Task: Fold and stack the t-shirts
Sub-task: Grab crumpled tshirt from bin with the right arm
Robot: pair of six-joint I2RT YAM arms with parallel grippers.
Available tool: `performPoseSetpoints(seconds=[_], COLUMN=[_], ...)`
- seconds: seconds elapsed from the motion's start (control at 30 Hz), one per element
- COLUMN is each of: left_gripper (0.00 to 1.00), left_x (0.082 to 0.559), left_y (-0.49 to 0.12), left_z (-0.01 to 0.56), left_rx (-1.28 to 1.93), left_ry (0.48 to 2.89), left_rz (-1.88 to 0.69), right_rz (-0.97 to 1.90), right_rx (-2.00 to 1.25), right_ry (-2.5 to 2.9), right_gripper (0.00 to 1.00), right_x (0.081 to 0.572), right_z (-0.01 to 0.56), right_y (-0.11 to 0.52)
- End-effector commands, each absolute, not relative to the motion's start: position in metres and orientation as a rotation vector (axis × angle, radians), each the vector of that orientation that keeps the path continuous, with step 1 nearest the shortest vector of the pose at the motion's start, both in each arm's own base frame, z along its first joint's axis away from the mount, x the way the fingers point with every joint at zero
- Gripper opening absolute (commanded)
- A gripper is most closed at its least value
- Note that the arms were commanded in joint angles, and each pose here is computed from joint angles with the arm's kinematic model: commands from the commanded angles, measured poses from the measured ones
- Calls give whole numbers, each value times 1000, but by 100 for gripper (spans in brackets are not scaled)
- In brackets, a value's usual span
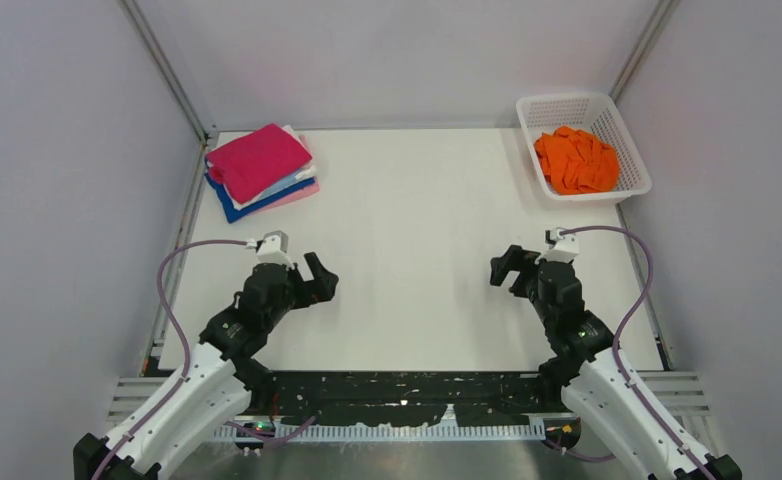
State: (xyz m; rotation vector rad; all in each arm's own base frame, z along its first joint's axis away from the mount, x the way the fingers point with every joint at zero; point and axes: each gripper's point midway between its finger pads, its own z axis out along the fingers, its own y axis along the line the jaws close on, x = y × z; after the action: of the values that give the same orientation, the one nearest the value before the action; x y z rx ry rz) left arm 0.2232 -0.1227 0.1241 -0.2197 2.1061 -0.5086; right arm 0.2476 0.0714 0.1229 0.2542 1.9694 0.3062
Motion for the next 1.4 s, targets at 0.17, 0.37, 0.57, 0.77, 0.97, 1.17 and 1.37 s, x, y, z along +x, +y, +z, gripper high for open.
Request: performPoseSetpoints(seconds=[0.17,0.37,0.57,0.77,0.97,1.17,1.37], left_gripper=[100,100,100,100,100,100,100], left_x=[236,244,250,255,263,268,269], left_y=[-133,-133,-134,-135,-138,-143,-145], left_z=[161,170,168,164,165,159,151], left_rx=[-209,-204,-199,-198,-194,-187,-186], left_ry=[2030,2021,2040,2060,2064,2103,2131], left_rz=[-563,-530,-505,-480,-467,-456,-449], right_rz=[326,107,36,-64,-113,-26,105], right_rx=[288,393,553,761,819,816,843], right_ry=[1778,1782,1902,2020,2128,2153,2213], right_gripper=[96,95,95,96,98,96,80], right_x=[281,340,416,486,552,604,614], right_z=[200,248,257,215,162,121,72], right_y=[73,44,-22,-97,-132,-134,-119])
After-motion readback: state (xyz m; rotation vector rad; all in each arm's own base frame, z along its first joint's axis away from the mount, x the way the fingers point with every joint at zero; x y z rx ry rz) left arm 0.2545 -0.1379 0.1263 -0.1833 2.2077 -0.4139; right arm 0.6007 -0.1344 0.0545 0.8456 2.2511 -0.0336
